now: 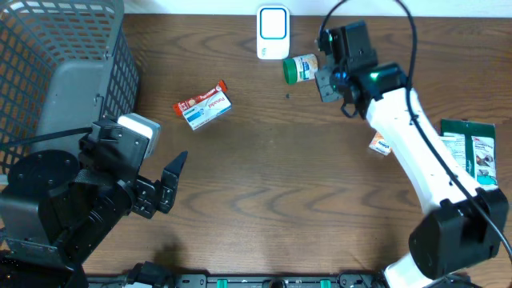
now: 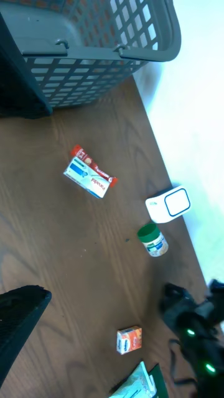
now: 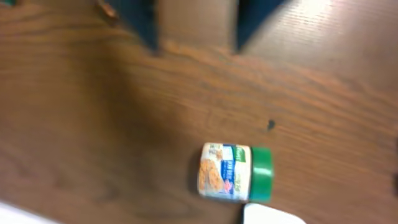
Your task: Scan the item barcode
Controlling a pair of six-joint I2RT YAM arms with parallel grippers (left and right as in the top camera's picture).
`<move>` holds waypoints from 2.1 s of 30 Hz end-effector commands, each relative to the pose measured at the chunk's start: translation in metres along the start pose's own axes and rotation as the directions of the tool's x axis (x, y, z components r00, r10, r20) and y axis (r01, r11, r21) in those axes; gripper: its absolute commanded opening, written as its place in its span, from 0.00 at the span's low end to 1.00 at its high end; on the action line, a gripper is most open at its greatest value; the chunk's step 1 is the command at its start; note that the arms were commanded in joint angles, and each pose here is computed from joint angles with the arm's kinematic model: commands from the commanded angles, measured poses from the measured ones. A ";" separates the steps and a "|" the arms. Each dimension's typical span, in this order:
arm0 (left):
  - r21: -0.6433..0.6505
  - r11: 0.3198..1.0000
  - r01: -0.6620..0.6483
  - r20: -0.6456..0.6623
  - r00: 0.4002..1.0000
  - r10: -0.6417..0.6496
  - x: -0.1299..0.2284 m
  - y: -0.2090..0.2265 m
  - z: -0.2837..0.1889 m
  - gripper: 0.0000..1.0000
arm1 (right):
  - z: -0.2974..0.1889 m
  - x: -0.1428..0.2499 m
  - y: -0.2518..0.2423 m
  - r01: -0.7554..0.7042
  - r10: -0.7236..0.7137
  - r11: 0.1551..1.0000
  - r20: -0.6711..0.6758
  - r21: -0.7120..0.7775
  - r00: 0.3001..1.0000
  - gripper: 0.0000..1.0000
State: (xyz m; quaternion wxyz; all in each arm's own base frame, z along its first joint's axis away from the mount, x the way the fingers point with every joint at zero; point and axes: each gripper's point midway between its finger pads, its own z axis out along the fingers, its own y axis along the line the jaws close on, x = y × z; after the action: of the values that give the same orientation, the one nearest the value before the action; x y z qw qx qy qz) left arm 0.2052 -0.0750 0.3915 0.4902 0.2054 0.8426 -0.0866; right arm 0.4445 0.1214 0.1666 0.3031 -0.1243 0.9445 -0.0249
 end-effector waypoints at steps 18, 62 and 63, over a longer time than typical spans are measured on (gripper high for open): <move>-0.012 1.000 0.006 0.001 1.000 -0.006 -0.001 0.002 -0.001 0.86 | 0.113 -0.021 0.031 -0.103 0.119 0.987 0.136 -0.123 0.984 0.99; -0.011 1.000 0.006 0.001 1.000 -0.006 -0.001 0.002 -0.001 0.86 | 0.184 0.003 0.037 0.897 -0.814 0.413 0.378 -0.158 0.442 0.99; -0.011 1.000 0.006 0.001 1.000 -0.006 -0.001 0.002 -0.001 0.86 | 0.186 0.005 0.036 0.896 -0.814 0.414 0.376 -0.162 0.444 0.99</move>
State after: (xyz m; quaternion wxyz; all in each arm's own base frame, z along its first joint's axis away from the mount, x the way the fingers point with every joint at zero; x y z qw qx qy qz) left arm 0.2052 -0.0750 0.3915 0.4902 0.2054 0.8426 -0.0866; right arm 0.5372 0.1675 0.0255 0.3372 -0.6466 0.6841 -0.0096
